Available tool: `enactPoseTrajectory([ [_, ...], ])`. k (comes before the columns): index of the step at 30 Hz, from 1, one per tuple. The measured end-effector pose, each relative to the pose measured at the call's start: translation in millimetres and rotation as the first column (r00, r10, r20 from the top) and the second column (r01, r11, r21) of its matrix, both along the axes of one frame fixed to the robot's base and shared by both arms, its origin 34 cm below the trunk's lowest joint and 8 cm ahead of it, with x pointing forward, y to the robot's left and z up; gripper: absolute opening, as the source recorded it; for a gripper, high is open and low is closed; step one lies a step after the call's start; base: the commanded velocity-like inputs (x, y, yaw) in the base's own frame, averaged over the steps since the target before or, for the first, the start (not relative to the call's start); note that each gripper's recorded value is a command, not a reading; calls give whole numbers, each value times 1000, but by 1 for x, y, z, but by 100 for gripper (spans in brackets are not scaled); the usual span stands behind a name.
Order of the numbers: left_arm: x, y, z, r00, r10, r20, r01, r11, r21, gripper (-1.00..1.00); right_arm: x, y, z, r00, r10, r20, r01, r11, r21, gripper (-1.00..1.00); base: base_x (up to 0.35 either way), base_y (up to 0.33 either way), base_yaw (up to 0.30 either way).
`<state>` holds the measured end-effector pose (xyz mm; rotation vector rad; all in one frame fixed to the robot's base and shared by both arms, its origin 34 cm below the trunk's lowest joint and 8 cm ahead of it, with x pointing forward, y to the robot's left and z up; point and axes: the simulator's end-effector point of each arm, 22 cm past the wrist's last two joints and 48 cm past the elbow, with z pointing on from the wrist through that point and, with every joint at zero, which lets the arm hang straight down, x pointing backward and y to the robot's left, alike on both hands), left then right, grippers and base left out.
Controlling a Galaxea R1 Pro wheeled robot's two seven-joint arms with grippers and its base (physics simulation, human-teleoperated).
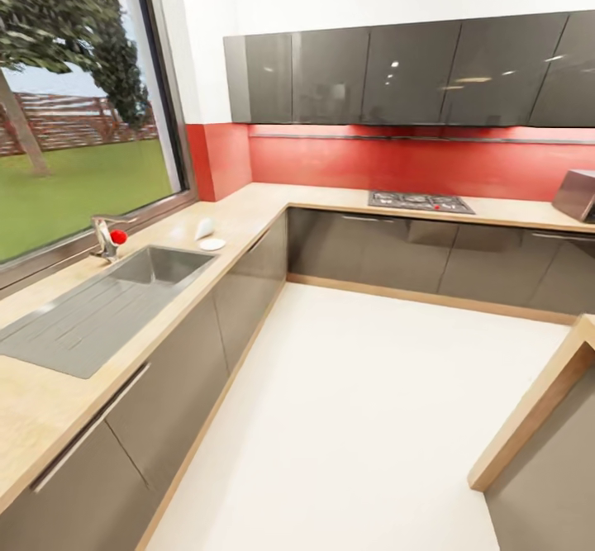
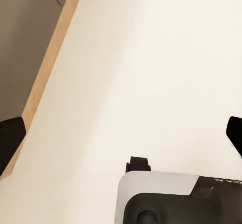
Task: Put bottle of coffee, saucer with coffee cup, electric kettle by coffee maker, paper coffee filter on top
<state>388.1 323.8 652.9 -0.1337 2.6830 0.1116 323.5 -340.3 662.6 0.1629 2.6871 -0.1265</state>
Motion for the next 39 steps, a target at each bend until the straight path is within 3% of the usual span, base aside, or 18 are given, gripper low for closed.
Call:
enactPoseTrajectory([
  [16,0,0,0,1000,-1,0,1,1000,0,100,-1,0,0,1000,-1,-1,1,1000,0,100,336,-5,0],
  [29,0,0,0,1000,-2,0,2,1000,0,100,-1,0,0,1000,-1,-2,1,1000,0,100,336,-113,2],
  [39,0,0,0,1000,-3,0,3,1000,0,100,-1,0,-1,1000,-2,-3,2,1000,0,100,303,-185,167],
])
